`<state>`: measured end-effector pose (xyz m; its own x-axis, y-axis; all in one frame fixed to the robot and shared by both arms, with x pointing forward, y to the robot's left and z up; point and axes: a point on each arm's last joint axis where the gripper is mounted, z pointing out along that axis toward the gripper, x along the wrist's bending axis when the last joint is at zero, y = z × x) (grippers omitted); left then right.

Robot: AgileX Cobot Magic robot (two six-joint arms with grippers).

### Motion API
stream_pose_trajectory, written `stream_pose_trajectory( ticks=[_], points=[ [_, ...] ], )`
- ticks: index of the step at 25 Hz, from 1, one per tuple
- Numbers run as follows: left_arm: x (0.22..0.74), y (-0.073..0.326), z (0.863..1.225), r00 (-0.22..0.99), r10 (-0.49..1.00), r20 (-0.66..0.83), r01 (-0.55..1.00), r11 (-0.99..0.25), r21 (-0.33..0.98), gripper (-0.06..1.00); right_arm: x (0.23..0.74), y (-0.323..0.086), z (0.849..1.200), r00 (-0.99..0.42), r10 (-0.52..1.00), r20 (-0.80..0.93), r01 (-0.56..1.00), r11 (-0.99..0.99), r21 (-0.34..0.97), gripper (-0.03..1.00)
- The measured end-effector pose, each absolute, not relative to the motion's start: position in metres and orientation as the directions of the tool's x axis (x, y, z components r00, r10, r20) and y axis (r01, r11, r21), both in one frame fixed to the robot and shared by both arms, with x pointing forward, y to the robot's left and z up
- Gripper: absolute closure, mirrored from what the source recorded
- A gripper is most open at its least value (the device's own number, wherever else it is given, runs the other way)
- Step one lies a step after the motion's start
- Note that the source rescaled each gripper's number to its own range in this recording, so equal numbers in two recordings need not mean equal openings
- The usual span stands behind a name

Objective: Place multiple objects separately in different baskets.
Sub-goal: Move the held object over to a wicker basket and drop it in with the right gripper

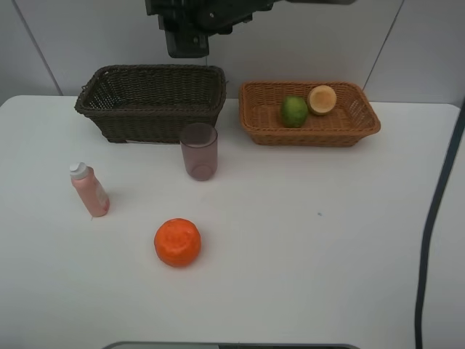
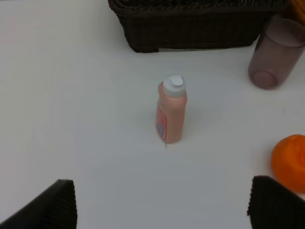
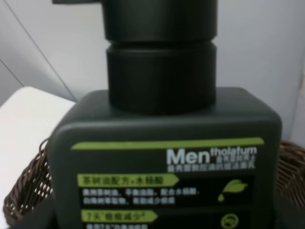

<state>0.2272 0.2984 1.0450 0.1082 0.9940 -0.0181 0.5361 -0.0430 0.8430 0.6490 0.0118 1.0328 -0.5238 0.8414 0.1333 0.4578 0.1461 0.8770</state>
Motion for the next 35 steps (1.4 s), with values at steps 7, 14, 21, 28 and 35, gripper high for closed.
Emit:
stream_pose_trajectory(
  ticks=[7,14,21,28,35],
  points=[
    [0.227,0.298,1.045,0.108,0.994,-0.018,0.536,-0.043,0.843,0.03,0.661,0.023,0.990,-0.542,0.828,0.143,0.418,0.119,0.901,0.75],
    [0.227,0.298,1.045,0.108,0.994,-0.018,0.536,-0.043,0.843,0.03,0.669,0.030,0.946,-0.550,0.822,0.147,0.413,0.115,0.903,0.75],
    [0.227,0.298,1.045,0.108,0.994,-0.018,0.536,-0.043,0.843,0.03,0.673,0.034,0.926,-0.575,0.807,0.135,0.360,0.101,0.927,0.75],
    [0.227,0.298,1.045,0.108,0.994,-0.018,0.536,-0.043,0.843,0.03,0.679,0.032,0.904,-0.571,0.809,0.139,0.354,0.089,0.931,0.75],
    [0.227,0.298,1.045,0.108,0.994,-0.018,0.536,-0.043,0.843,0.03,0.683,0.026,0.894,-0.560,0.817,0.140,0.364,0.091,0.927,0.75]
  ],
)
